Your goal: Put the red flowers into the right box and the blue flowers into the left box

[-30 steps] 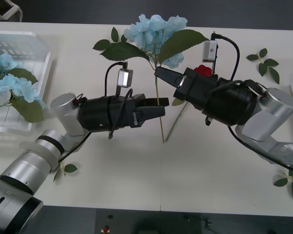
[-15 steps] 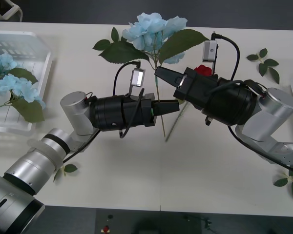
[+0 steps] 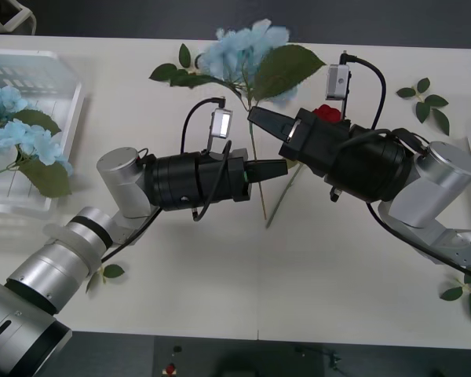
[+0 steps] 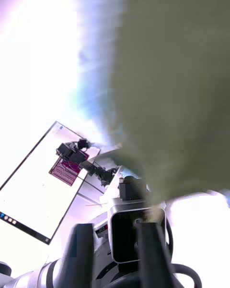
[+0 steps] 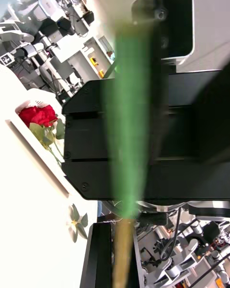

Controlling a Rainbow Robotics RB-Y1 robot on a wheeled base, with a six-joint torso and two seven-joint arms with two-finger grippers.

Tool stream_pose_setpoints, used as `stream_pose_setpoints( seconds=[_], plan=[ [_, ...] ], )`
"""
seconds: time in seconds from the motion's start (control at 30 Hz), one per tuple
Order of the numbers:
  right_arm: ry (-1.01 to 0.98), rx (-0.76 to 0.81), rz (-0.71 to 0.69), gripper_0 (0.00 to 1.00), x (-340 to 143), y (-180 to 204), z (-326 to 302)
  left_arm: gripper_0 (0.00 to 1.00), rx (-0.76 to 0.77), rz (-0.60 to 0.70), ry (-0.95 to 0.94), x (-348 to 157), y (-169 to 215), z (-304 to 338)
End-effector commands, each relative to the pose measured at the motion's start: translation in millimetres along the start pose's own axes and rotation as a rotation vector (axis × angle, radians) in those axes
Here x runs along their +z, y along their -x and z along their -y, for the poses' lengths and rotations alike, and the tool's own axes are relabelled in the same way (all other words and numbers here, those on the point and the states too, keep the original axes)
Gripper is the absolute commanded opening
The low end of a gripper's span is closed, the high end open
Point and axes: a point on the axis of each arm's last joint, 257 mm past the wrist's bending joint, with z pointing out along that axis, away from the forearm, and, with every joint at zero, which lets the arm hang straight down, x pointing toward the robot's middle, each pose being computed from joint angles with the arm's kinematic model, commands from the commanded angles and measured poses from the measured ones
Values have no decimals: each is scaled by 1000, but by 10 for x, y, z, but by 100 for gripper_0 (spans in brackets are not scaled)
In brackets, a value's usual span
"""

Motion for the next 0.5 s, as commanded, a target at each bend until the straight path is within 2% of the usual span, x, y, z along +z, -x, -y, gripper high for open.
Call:
stream_pose_setpoints(
  seconds=[0.03, 0.2, 0.5],
  plan=[
    [19, -26, 16, 100, 55, 147, -99, 0, 10, 9, -22, -20, 213, 96],
    [17, -22, 19, 100, 55, 156, -94, 0, 31, 12, -7, -384, 378, 82],
    [4, -26, 19, 100, 29, 176, -55, 0, 203, 14, 87, -1615, 1183, 250]
  ],
)
